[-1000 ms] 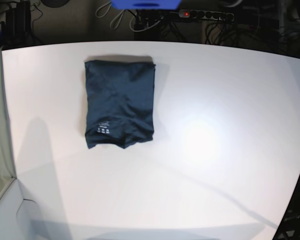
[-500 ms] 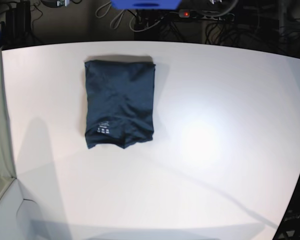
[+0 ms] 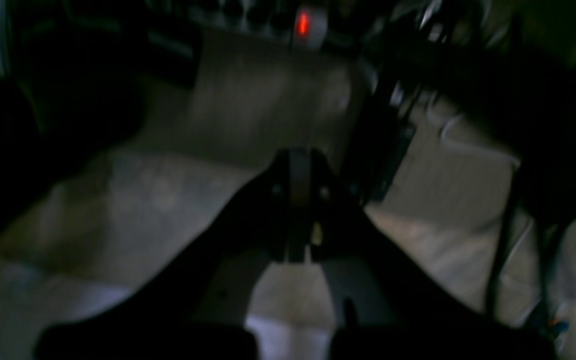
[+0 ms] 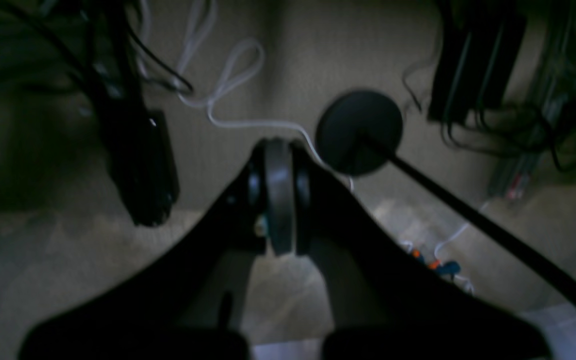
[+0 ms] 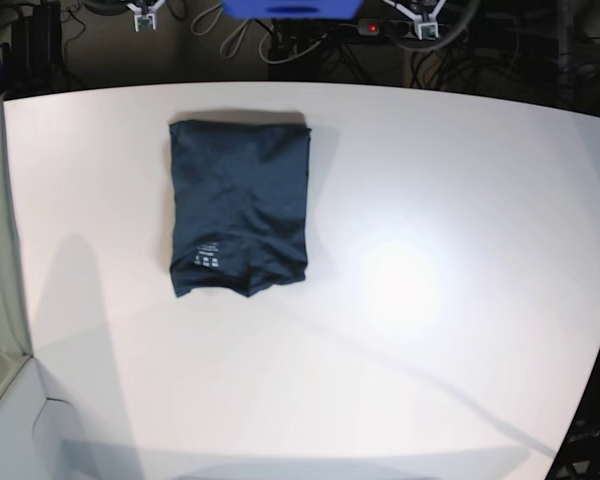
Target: Layout the t-shirt on the table in an organized manner, then fold the t-shirt properly
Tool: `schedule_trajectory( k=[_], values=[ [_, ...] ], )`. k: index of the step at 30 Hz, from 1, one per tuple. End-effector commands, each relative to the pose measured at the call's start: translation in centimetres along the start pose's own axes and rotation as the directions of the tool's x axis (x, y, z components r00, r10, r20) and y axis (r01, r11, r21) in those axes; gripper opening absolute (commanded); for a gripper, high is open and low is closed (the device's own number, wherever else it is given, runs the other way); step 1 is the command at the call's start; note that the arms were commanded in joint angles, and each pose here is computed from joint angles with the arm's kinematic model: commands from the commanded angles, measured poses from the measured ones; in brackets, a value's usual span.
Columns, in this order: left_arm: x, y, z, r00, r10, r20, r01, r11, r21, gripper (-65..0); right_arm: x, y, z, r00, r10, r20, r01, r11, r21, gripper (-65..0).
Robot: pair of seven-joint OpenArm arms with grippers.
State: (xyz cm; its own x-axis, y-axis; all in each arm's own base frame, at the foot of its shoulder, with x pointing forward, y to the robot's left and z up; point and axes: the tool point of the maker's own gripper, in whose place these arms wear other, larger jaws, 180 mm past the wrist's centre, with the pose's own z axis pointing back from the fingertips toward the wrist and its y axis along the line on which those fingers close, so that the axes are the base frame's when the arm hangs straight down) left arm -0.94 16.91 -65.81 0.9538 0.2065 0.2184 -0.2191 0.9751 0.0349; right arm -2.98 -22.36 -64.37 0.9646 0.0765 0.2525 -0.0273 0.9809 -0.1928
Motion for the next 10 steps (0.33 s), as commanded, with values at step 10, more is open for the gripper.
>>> schedule_trajectory(
  k=[10],
  values=[
    [-0.4,0.4,0.1,1.0,-0.008,-0.005,0.008,1.0,0.015,-64.9,-0.8,0.8,0.3,1.0,-0.007,-0.013,0.007,1.0,0.005,-65.0]
  ],
)
